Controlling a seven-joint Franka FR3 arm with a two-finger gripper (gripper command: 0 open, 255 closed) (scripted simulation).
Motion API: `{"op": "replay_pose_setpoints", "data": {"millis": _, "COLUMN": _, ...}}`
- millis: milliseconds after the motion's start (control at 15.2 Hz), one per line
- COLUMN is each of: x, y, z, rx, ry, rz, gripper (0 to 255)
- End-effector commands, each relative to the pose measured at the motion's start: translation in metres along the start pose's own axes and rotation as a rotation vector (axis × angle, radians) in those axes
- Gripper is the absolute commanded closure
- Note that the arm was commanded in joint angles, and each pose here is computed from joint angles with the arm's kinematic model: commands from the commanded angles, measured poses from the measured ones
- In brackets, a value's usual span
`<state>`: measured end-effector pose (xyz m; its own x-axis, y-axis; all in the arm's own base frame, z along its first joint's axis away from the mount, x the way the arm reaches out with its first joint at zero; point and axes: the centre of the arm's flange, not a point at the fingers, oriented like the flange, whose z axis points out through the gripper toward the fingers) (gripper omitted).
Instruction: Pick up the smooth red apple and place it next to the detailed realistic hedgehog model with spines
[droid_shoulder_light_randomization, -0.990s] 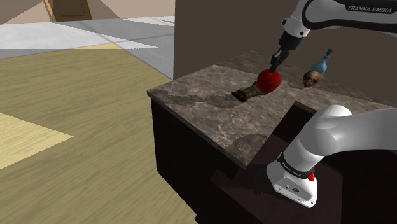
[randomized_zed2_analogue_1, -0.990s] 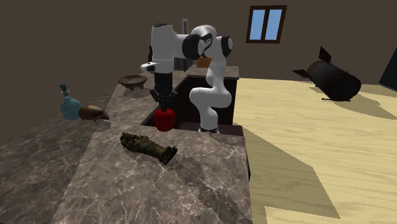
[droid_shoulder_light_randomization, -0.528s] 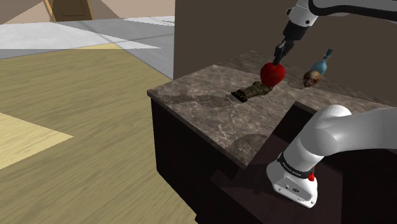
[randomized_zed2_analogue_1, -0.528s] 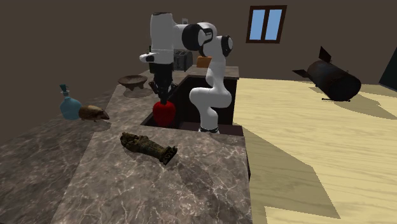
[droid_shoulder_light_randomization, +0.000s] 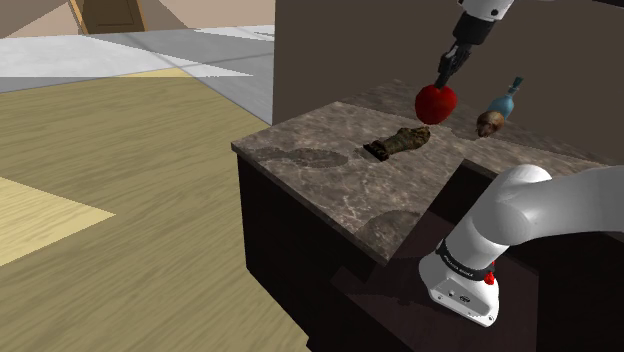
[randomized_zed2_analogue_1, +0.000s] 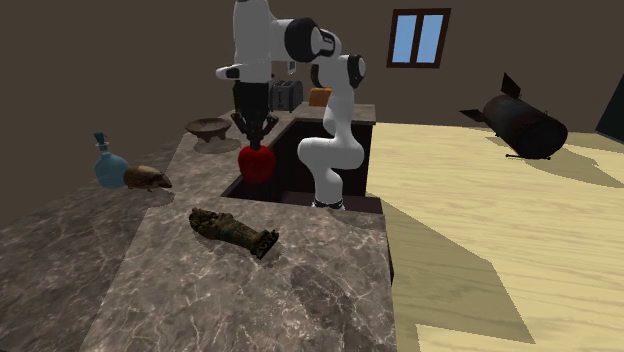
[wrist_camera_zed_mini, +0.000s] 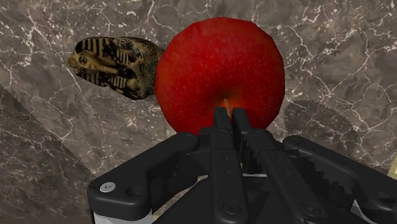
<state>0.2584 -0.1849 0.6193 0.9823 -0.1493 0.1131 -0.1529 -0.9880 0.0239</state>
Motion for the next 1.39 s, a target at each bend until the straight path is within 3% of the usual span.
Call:
{"op": "replay_pose_setpoints", "data": {"millis": 0, "x": 0.001, "y": -0.001, "z": -0.011, "rx": 0.0, "ry": 0.0, "rz": 0.0, "gripper": 255}}
{"op": "replay_pose_setpoints", "data": {"millis": 198, "x": 0.002, "y": -0.001, "z": -0.022, "rx": 0.0, "ry": 0.0, "rz": 0.0, "gripper": 255}}
{"op": "replay_pose_setpoints", "data": {"millis": 1320, "x": -0.098, "y": 0.2, "z": -0.03, "rx": 0.0, "ry": 0.0, "rz": 0.0, "gripper": 255}}
